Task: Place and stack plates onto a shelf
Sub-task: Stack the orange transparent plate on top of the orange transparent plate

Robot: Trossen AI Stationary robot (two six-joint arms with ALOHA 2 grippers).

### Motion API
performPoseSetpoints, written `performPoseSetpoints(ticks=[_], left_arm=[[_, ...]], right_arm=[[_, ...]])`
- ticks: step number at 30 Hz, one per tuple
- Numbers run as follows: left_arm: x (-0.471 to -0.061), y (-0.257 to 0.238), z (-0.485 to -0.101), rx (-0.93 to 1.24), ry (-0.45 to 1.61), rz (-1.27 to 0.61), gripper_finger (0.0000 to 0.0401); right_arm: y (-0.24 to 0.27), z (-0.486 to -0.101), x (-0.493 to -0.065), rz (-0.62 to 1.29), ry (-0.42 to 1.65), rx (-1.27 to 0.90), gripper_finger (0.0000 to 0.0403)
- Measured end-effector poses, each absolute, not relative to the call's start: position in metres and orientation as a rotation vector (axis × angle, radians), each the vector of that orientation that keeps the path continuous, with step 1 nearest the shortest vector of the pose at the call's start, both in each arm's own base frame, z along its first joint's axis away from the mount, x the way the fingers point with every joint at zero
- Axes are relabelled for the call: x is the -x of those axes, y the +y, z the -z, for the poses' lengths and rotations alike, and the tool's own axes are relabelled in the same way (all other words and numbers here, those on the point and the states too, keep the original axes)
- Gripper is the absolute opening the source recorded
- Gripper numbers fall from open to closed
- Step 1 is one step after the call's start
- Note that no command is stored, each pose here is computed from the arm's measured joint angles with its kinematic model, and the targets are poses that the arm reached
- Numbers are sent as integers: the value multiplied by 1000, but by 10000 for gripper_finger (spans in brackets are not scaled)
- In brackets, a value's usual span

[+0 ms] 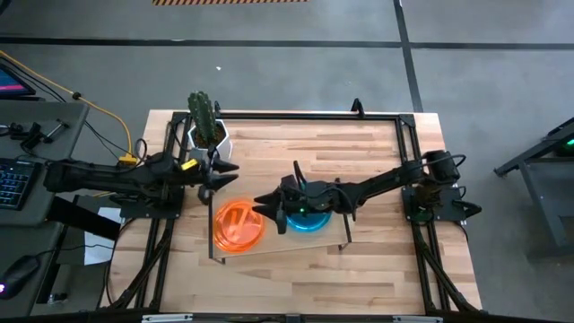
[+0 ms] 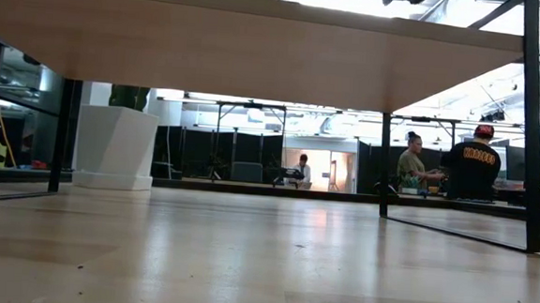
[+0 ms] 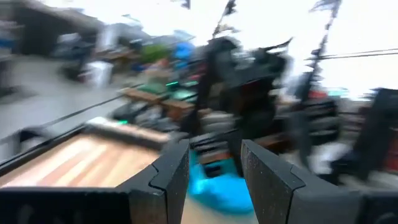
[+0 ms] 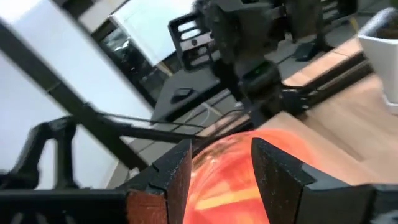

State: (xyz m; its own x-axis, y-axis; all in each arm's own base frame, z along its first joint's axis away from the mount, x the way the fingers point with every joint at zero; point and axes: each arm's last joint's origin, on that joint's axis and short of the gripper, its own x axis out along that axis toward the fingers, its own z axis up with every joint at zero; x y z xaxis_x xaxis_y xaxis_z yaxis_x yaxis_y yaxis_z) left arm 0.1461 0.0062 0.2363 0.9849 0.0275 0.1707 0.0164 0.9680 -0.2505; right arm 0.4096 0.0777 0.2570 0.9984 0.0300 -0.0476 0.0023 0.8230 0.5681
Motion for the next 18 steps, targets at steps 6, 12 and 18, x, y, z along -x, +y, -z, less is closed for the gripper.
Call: performPoseSetpoints(ticks=[6,12,18], left_arm=[[-140,-5,-251,263,-228,189,136],[-140,-19,-260,238,-200,211,134],[-144,-37,-272,174,-37,75,95]], right_arm=[[77,-269,-399,-43,133,-514,151],[78,-284,-382,-20,209,-447,151],[89,-296,-365,61,230,-363,151]])
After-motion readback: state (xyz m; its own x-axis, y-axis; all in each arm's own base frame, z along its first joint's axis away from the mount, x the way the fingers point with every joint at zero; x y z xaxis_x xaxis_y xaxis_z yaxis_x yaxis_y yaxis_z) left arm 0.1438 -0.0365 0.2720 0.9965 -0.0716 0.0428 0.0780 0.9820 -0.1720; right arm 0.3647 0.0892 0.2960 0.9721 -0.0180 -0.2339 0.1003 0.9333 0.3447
